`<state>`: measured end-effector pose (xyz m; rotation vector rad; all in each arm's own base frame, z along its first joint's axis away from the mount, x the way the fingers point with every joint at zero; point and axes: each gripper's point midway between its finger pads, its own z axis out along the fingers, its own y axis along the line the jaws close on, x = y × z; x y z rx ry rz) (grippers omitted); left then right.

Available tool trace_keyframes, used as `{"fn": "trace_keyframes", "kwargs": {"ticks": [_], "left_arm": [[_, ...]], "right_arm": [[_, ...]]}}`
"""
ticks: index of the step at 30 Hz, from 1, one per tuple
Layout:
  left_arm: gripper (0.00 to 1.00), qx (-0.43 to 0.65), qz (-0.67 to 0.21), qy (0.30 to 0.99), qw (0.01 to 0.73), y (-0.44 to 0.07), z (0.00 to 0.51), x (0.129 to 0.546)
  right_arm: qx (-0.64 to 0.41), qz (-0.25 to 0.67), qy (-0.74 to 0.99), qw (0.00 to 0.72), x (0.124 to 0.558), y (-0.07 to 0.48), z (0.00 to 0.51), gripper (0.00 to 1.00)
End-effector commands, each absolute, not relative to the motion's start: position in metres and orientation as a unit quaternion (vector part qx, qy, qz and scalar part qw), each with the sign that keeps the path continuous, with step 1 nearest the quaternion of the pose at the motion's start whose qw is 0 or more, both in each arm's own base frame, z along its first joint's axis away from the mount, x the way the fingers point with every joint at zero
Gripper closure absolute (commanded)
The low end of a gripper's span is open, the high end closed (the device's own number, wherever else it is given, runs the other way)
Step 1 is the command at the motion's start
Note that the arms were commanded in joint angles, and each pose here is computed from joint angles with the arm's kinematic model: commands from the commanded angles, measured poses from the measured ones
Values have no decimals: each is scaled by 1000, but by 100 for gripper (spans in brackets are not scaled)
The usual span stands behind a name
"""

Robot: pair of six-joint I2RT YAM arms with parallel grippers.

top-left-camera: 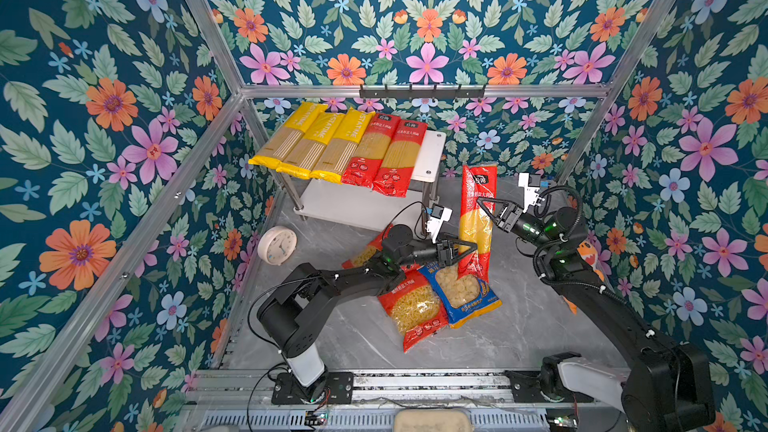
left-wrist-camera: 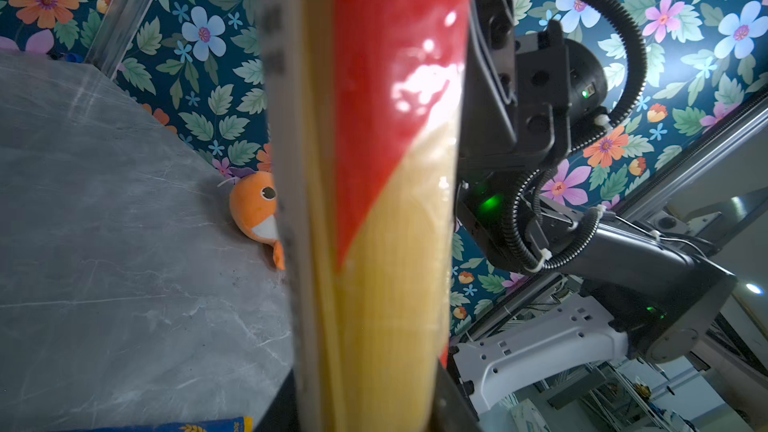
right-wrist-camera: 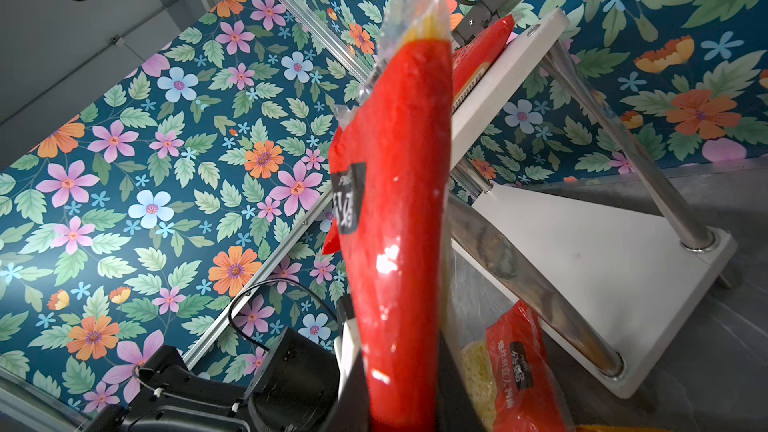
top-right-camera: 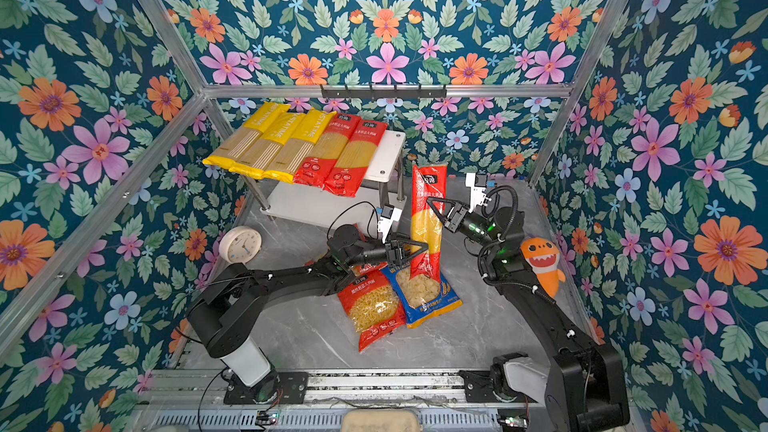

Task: Place and organize the pasta boxes and bags onto the shelf
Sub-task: 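Lift the upright spaghetti pack with both grippers toward the shelf's top tier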

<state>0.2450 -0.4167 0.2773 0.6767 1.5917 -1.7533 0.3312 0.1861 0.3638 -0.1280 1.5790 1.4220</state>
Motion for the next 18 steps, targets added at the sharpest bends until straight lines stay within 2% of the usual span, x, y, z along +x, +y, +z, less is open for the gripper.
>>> {"fn": "trace_keyframes", "kwargs": {"ticks": [1, 4, 10, 12, 18], "left_arm": [[74, 275, -676, 579, 363, -410, 298, 242], [80, 288, -673, 575, 366, -407, 302, 239], [91, 316, -667, 559, 378, -402, 313, 231], [93, 325, -669, 551, 379, -401, 317, 228], [93, 337, -683, 535, 366, -402, 324, 221]], "right_arm": [[-93, 604, 636, 471, 315, 194, 375, 85], [-102, 606, 647, 450, 311, 195, 369, 79], [-112, 614, 670, 401, 302, 185, 349, 54], [-117, 617, 674, 389, 299, 183, 343, 50], [-136, 618, 674, 381, 295, 187, 339, 48]]}}
